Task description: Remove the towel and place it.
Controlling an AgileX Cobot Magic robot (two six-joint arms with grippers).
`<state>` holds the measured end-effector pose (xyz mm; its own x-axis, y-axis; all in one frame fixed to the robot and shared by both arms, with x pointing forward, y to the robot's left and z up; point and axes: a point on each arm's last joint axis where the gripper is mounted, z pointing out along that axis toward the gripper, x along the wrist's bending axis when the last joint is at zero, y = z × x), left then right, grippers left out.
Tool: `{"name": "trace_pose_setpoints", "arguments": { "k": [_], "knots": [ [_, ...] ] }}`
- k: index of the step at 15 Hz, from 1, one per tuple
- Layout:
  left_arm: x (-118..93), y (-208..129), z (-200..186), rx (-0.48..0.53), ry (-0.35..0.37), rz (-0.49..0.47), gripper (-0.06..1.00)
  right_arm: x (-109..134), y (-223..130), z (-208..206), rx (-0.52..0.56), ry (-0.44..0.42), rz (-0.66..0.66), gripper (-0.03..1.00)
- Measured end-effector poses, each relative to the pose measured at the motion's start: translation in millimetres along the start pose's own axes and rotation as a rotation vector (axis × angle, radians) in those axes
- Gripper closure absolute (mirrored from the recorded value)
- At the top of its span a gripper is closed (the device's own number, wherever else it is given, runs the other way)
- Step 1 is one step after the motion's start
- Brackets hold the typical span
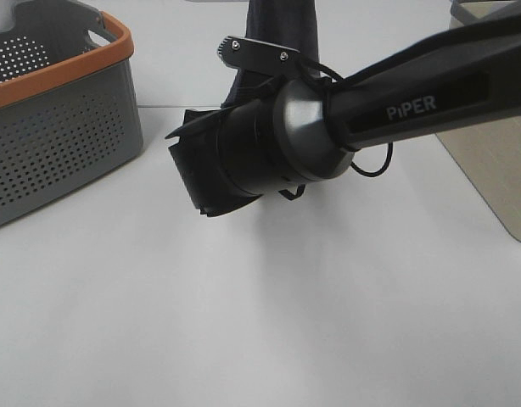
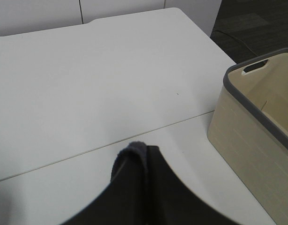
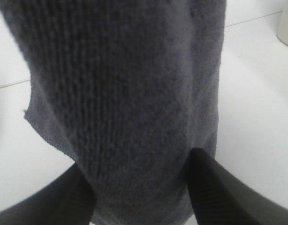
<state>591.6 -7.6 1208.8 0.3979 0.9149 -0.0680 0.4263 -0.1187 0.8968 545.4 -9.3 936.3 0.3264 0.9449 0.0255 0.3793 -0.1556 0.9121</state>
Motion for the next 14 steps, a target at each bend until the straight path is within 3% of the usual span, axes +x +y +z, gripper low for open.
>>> {"name": "trace_pose_setpoints", "arguments": {
  "k": [5, 7, 9, 12, 14],
  "knots": [
    [5, 2, 0, -0.013, 0.042, 0.027, 0.94, -1, -1, 0, 0.015, -0.009, -0.194, 0.41],
    [6, 2, 0, -0.017, 0.052, 0.038, 0.94, -1, -1, 0, 0.017, -0.009, -0.254, 0.47],
    [7, 2, 0, -0.02, 0.062, 0.05, 0.94, -1, -1, 0, 0.018, -0.008, -0.335, 0.57],
    [8, 2, 0, -0.014, 0.078, 0.058, 0.94, -1, -1, 0, 0.018, -0.007, -0.462, 0.89],
    [13, 3, 1, -0.017, 0.095, 0.061, 0.94, 0, -2, 0, 0.023, 0.007, -0.521, 0.94]
  ]
}}
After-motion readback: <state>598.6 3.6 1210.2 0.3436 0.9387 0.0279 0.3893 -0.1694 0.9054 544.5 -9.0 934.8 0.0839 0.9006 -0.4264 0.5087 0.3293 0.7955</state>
